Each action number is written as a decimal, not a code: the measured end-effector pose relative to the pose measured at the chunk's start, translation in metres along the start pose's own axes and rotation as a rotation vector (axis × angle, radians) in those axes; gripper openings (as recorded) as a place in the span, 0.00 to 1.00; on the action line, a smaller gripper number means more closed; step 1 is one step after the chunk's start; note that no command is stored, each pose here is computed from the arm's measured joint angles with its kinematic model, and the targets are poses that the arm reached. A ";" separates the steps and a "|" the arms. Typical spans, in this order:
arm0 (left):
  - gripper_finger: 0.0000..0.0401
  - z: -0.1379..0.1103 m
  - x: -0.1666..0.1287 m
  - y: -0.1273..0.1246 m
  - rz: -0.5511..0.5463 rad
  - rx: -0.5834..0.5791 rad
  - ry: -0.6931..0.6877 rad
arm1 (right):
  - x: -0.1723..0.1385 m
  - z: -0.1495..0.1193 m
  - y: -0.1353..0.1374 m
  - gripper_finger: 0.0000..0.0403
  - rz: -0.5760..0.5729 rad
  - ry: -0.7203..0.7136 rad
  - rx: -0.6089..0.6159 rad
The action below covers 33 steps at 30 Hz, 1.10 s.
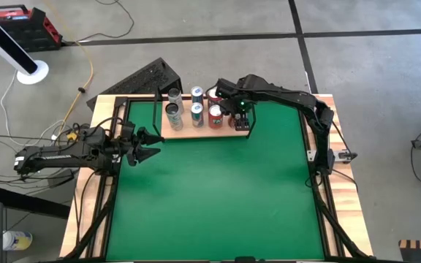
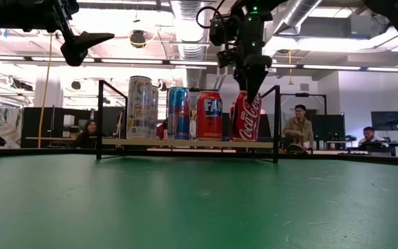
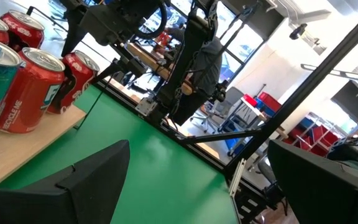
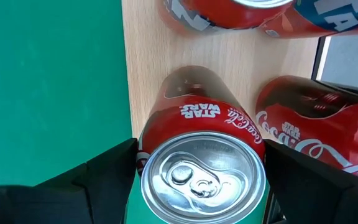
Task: Place canned beverage on shelf
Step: Put the red soda can on the shelf aligned with the other red soda can
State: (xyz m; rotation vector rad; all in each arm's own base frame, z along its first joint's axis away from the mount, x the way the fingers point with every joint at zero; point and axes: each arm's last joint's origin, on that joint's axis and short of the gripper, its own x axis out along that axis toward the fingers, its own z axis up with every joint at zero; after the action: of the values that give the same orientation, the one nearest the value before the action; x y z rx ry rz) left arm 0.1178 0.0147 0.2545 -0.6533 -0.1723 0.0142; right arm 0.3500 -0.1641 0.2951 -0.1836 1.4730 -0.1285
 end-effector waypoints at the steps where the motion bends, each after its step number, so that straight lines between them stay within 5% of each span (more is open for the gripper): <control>1: 0.91 0.000 0.000 0.000 0.000 0.000 0.000 | 0.000 0.000 0.000 0.88 0.002 0.002 0.000; 33: 0.91 0.000 0.000 -0.001 -0.016 -0.002 0.012 | -0.016 -0.006 -0.004 0.97 -0.121 0.060 -0.028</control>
State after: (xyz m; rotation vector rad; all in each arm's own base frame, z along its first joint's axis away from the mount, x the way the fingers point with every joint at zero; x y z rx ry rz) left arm 0.1177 0.0141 0.2546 -0.6540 -0.1663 -0.0055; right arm 0.3423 -0.1653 0.3105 -0.2945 1.5242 -0.2130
